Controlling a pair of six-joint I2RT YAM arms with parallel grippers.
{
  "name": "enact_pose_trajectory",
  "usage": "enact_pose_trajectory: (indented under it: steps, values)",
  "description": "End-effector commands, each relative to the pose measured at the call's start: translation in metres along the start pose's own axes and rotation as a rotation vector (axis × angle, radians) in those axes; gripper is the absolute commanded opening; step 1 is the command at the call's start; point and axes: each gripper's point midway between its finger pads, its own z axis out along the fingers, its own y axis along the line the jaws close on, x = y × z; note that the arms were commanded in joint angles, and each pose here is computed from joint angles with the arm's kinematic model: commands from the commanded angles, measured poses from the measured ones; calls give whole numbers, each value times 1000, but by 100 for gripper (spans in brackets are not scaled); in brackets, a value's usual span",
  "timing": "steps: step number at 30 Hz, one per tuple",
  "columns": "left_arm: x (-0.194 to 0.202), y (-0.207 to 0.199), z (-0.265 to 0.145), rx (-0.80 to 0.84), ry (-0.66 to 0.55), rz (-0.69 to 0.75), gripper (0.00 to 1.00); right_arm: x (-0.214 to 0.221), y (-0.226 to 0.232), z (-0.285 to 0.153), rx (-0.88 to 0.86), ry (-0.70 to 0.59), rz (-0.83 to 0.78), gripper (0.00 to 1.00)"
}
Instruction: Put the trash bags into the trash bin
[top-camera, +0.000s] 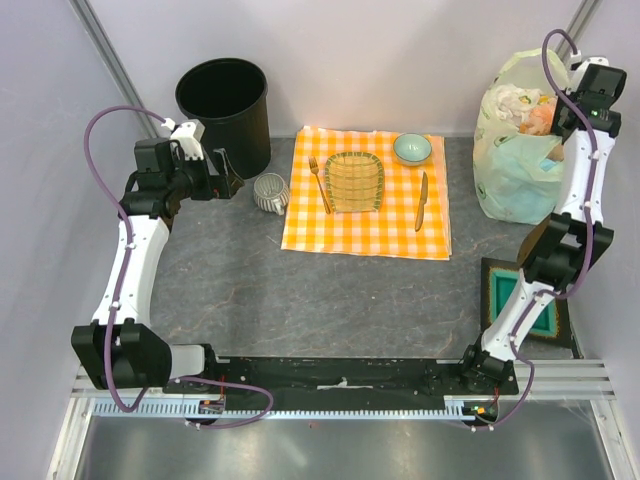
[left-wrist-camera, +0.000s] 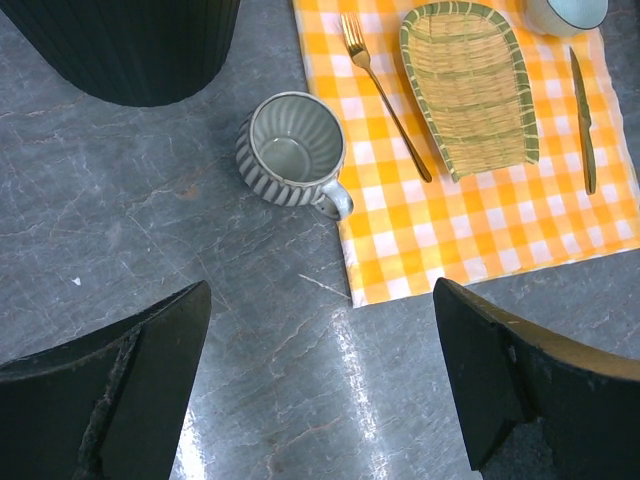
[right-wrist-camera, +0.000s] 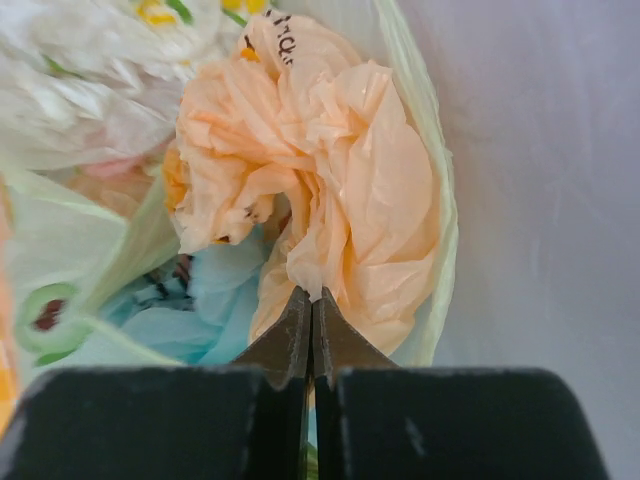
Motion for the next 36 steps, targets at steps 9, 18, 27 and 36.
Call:
enact_pose_trajectory:
  steps: [9,18,27,36]
  values:
    - [-22,-18,-9,45,-84,-18,99,-169,6,-152,-220,-667,147,0]
    - [-36,-33,-22,108,-131,53,99,-203,80,-230,-636,-789,241,0]
    - [-42,-117,-60,512,-202,332,99,-92,220,-308,-1054,-560,132,0]
    - [-3,-216,-62,717,-322,819,99,39,294,-369,-1378,-287,45,0]
